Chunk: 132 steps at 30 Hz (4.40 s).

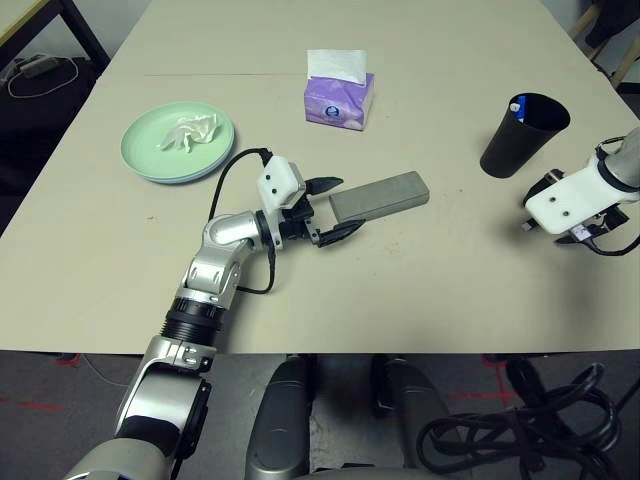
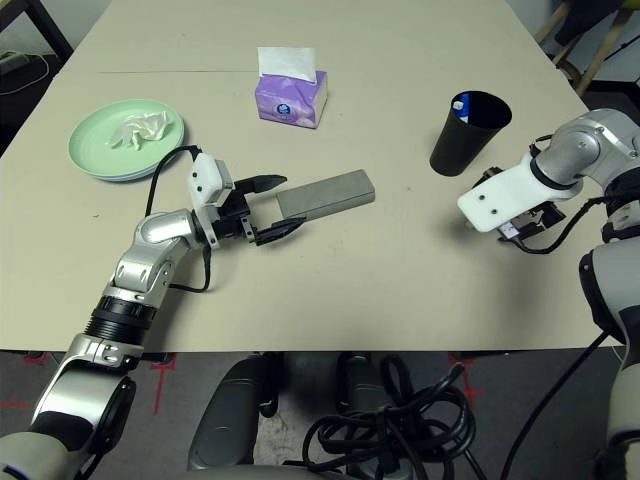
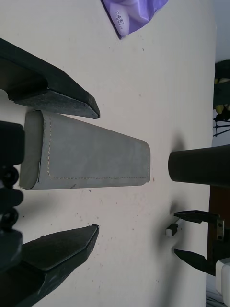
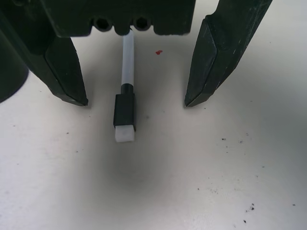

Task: Organize and tidy the items on the table.

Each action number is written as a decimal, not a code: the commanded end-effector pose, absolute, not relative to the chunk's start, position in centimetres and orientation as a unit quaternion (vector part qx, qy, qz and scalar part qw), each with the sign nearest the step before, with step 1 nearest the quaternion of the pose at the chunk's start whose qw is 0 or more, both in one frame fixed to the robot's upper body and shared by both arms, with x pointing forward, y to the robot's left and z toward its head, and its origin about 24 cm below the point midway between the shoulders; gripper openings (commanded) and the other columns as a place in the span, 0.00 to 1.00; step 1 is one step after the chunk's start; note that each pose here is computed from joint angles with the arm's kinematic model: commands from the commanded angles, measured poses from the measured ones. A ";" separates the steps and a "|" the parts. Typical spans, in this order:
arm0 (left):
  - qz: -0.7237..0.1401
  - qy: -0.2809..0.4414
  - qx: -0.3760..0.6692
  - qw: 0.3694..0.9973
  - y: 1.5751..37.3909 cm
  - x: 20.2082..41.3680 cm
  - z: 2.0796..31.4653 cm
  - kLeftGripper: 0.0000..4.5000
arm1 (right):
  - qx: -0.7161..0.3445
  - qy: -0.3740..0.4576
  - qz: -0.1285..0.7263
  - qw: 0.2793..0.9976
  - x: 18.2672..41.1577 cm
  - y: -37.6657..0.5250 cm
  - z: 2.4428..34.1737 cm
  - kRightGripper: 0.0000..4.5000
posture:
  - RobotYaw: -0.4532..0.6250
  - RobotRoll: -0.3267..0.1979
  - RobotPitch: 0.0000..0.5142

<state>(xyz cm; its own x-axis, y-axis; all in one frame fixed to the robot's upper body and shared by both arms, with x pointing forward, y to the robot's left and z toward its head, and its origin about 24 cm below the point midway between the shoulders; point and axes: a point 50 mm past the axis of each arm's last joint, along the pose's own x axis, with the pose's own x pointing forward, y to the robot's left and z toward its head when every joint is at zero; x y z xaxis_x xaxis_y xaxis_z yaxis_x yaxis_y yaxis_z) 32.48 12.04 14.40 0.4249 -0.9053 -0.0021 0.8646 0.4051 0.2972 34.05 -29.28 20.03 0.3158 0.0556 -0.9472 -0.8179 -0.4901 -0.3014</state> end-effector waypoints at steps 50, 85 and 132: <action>-0.564 -0.087 0.140 0.809 10.7 35.1 15.5 1.00 | 0.022 -0.201 0.327 0.923 31.3 -21.8 20.8 0.09 | 0.42 0.62 0.20; -0.548 -0.097 0.144 0.819 11.4 35.8 16.9 1.00 | 0.058 -0.112 -0.022 0.992 35.7 -24.0 22.9 0.09 | 0.45 0.62 0.20; -0.260 -0.129 0.012 0.957 13.6 37.0 16.7 1.00 | 0.022 -0.188 0.039 0.981 31.6 -23.7 15.3 1.00 | 0.47 0.62 0.20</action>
<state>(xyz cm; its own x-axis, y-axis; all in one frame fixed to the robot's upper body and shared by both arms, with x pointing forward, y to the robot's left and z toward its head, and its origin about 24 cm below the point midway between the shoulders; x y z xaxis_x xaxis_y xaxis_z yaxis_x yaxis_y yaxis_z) 37.02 12.62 16.62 0.7730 -0.6035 0.1957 0.5934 0.7969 0.1135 32.00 -23.24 15.98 0.9266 0.0894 0.3654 -0.1068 0.9939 0.0275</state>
